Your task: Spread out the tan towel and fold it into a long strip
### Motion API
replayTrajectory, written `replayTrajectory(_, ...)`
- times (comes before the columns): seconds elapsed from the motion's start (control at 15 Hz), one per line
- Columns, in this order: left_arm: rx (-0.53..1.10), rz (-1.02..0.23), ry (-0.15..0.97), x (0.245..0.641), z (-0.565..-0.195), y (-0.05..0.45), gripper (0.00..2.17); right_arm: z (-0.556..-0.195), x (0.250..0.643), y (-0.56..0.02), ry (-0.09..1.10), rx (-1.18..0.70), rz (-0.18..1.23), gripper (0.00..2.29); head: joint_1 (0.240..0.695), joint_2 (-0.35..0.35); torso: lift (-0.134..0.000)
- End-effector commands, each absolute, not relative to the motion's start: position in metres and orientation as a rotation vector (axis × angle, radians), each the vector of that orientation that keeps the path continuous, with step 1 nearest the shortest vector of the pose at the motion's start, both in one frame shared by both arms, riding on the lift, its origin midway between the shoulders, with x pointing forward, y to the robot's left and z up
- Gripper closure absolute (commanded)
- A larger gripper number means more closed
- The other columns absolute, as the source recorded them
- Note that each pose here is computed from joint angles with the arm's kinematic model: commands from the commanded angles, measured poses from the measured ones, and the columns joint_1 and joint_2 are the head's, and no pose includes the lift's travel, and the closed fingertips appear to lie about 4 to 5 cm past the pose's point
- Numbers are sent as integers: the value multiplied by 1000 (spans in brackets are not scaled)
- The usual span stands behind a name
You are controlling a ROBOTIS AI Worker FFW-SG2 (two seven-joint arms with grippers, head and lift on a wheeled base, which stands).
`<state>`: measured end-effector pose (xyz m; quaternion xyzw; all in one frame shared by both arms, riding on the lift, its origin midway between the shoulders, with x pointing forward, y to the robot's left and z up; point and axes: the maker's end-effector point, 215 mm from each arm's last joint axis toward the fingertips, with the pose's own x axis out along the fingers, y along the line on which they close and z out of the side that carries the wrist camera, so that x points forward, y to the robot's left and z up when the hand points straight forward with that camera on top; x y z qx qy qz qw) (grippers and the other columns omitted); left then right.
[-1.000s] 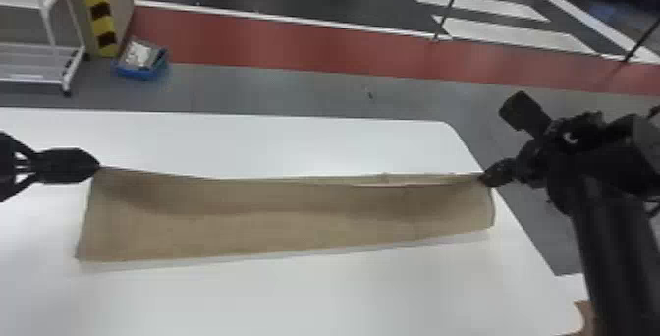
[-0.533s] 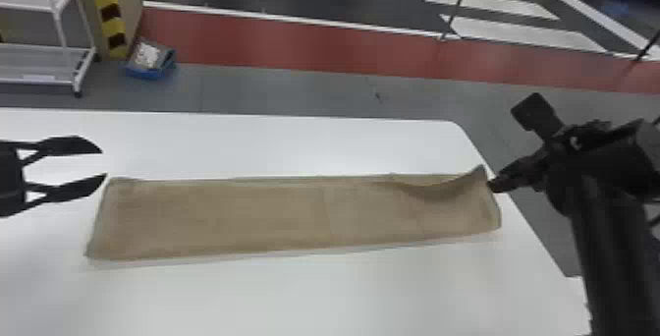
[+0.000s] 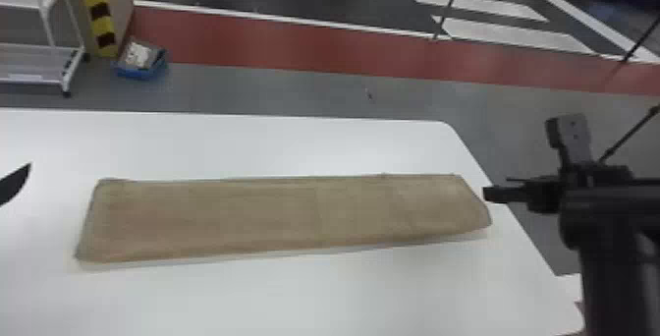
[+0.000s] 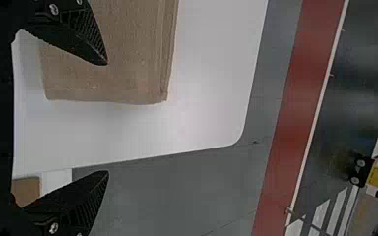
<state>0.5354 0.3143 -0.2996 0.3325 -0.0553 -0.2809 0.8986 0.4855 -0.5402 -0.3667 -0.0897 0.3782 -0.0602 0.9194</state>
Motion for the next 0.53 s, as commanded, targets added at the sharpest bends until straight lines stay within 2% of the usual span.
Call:
replayTrajectory(0.0, 476, -489, -162, 517, -290, 321, 26, -379, 449, -479, 706, -96, -134, 80, 695, -243, -118)
replayTrajectory(0.13, 309, -428, -193, 501, -290, 324, 26, -376, 431, -425, 594, -48, -116, 90, 695, -207, -118)
replayTrajectory(0.27, 240, -368, -197, 481, -299, 318, 26, -333, 431, -407, 386, -233, -85, 93, 695, -162, -118)
replayTrajectory(0.47, 132, -297, -187, 444, -313, 317, 26, -305, 411, -340, 142, -327, -15, 93, 695, -105, -118)
